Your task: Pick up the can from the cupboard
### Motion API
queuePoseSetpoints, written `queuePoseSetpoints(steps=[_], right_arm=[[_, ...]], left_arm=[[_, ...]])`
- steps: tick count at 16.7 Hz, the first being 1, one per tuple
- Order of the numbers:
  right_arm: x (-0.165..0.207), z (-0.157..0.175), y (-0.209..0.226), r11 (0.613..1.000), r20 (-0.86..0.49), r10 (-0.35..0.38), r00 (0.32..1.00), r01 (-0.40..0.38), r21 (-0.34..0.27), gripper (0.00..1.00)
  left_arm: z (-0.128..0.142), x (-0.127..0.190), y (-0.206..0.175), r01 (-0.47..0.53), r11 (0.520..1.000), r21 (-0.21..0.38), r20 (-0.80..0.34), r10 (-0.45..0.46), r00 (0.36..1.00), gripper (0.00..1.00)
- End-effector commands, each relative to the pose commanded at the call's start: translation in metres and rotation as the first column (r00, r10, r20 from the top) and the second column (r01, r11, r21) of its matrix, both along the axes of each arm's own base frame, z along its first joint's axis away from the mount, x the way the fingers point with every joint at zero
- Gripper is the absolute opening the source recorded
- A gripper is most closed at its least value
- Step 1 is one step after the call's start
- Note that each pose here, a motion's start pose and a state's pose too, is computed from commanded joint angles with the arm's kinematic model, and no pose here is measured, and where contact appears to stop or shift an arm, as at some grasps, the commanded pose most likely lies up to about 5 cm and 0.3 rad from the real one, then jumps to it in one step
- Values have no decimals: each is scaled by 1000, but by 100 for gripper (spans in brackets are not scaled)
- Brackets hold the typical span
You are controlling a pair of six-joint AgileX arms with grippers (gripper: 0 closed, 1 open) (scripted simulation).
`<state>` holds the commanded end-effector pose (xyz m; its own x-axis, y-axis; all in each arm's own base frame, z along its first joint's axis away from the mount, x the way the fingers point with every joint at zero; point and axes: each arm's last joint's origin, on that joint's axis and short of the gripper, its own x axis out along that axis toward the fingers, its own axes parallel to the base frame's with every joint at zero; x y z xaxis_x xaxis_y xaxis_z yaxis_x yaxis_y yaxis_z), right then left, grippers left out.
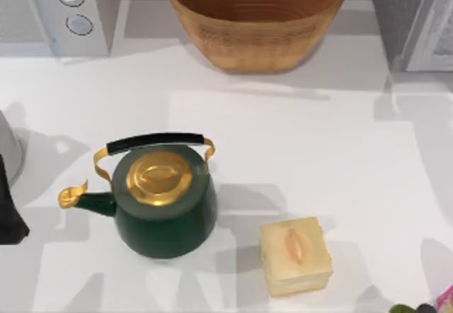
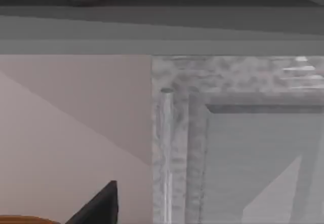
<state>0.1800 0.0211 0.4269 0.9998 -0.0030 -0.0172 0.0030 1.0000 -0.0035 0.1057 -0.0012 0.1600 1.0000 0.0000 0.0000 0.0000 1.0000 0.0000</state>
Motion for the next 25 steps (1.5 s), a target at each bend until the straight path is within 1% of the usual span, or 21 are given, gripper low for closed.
queuePoseSetpoints(steps=[2,4,6,8,10,17,20,23,25], right_arm=[[21,32,7,1000,11,0,1000,0,2,100],[41,56,13,1000,19,1,1000,-1,3,100],[58,71,19,1000,22,2,1000,-2,4,100],[70,80,24,1000,19,3,1000,-3,4,100],[76,83,26,1000,17,3,1000,-3,3,100],[79,85,28,1000,33,-7,999,7,6,100],[105,82,43,1000,42,-14,999,14,7,100],[144,62,68,1000,1,7,1000,-7,-5,100],[162,55,83,1000,6,-1,1000,1,-5,100]], left_arm=[[0,0,0,0,1000,0,0,0,1000,100],[0,0,0,0,1000,0,0,0,1000,100],[0,0,0,0,1000,0,0,0,1000,100],[0,0,0,0,1000,0,0,0,1000,100],[0,0,0,0,1000,0,0,0,1000,100],[0,0,0,0,1000,0,0,0,1000,100],[0,0,0,0,1000,0,0,0,1000,100],[0,0,0,0,1000,0,0,0,1000,100],[0,0,0,0,1000,0,0,0,1000,100]])
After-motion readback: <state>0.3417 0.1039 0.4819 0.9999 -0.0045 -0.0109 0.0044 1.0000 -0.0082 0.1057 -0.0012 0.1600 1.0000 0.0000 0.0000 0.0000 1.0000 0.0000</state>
